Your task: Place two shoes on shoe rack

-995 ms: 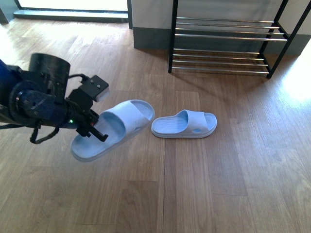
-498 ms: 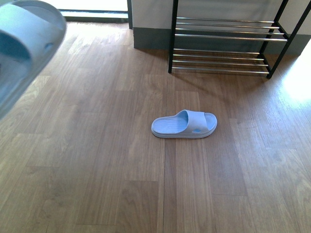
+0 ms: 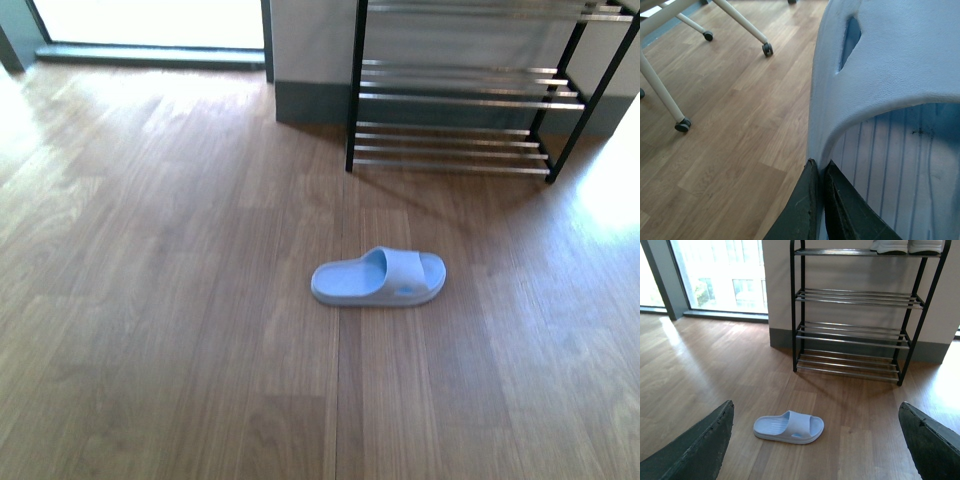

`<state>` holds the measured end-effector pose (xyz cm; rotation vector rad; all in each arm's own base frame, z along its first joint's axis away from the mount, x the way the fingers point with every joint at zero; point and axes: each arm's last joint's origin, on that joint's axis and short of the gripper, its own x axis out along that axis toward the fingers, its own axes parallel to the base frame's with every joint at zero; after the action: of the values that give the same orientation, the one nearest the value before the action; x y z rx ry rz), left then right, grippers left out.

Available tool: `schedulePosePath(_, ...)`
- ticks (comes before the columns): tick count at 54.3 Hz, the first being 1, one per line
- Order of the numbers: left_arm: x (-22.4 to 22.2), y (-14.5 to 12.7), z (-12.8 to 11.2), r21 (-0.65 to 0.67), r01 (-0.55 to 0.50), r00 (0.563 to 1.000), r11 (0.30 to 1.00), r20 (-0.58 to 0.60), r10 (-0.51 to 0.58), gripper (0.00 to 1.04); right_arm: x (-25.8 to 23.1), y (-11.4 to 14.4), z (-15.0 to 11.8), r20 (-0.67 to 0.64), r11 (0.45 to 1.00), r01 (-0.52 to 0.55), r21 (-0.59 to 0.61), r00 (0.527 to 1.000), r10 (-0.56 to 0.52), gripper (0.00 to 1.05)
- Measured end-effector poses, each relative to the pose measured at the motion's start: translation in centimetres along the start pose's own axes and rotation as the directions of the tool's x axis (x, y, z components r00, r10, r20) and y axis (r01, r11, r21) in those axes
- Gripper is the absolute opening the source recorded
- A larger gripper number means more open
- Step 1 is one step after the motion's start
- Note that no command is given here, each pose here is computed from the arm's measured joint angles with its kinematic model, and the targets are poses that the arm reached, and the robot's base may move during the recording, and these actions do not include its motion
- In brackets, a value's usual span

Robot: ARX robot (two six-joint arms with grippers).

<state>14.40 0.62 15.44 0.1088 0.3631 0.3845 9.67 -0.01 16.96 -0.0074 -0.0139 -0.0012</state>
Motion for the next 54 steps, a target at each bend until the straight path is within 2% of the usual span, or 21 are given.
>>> schedulePosePath(8,-0.5,0.3,1.1,-0.053,0.035,0.994,0.998,0.101,-0.029,0.02,0.0,0.0,0.0,0.0,1.0,0.0,0.0,1.0,0.0,0.96)
schedulePosePath(13,-0.3,0.5,1.5,-0.07,0.014,0.99,0.997,0.14,-0.004,0.02,0.0,0.0,0.0,0.0,1.0,0.0,0.0,1.0,0.0,0.96)
schedulePosePath(20,0.1,0.6,1.1,-0.066,-0.004,0.993,0.998,0.114,0.011,0.02,0.0,0.0,0.0,0.0,1.0,0.0,0.0,1.0,0.0,0.96)
schedulePosePath(30,0.1,0.7,1.4,-0.084,-0.07,0.984,0.994,0.16,0.083,0.02,0.0,0.0,0.0,0.0,1.0,0.0,0.0,1.0,0.0,0.96)
schedulePosePath(54,0.1,0.7,1.4,-0.084,-0.07,0.984,0.994,0.16,0.083,0.02,0.0,0.0,0.0,0.0,1.0,0.0,0.0,1.0,0.0,0.95)
